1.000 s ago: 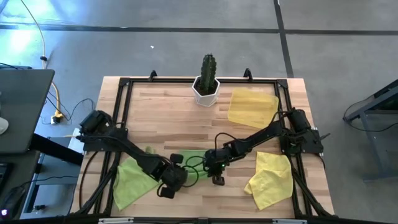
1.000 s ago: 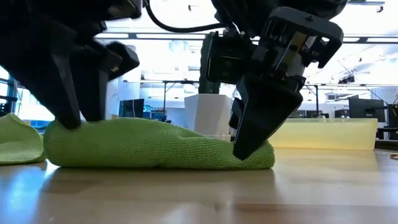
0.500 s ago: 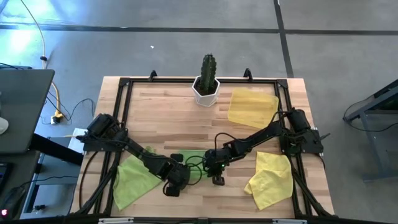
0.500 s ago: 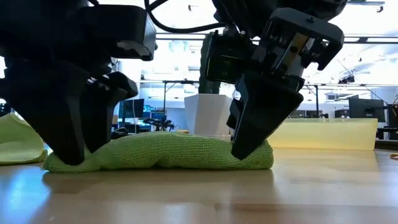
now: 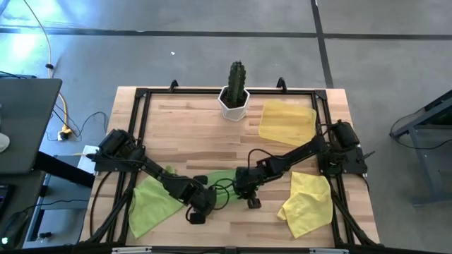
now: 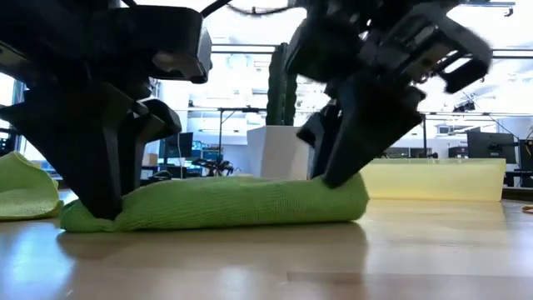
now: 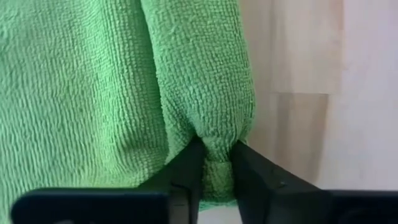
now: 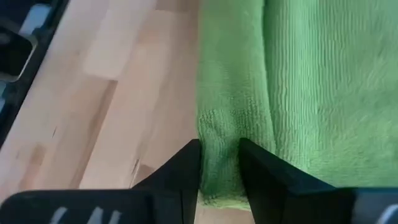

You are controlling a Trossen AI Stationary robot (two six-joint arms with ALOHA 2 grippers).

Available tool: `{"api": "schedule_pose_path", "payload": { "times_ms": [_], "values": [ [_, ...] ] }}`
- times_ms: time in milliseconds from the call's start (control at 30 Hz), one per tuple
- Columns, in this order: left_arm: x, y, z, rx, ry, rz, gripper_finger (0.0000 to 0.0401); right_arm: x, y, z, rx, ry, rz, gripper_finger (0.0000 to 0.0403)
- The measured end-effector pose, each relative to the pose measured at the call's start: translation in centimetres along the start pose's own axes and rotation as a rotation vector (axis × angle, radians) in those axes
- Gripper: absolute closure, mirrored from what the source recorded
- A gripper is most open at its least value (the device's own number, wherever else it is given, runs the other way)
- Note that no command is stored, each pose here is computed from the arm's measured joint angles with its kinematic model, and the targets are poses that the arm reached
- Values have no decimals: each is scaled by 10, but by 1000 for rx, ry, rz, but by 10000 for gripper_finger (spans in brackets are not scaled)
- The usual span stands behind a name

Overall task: Roll microfiber towels into tight, uniform cylinder then place into a basket
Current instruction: Roll the green towel

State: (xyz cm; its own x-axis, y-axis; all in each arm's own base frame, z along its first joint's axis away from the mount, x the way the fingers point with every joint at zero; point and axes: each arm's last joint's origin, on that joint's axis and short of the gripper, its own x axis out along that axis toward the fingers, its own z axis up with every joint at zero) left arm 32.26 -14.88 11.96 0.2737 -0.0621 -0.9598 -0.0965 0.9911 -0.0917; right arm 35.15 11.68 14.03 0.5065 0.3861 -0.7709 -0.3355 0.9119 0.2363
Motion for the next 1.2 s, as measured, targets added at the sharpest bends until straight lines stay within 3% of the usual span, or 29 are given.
{"api": "schedule_pose_path", "payload": {
  "times_ms": [133,333,467,733,1033,1200],
  "values": [
    [1,-4,2,29,6,-89,364,-6,24,2,-201,-14,4,297],
    [3,-8,6,69,2,-226,368,-6,53,0,-370,-36,-168,297],
    [4,-1,10,56,19,-270,368,-5,66,-2,-403,-44,-205,297],
    [5,17,21,-12,54,-367,368,-5,83,-3,-429,-81,-174,290],
    [5,25,25,-70,65,-392,368,9,83,-6,-429,-84,-167,217],
    [5,25,26,-74,63,-419,368,21,80,-11,-430,-70,-173,204]
  ]
}}
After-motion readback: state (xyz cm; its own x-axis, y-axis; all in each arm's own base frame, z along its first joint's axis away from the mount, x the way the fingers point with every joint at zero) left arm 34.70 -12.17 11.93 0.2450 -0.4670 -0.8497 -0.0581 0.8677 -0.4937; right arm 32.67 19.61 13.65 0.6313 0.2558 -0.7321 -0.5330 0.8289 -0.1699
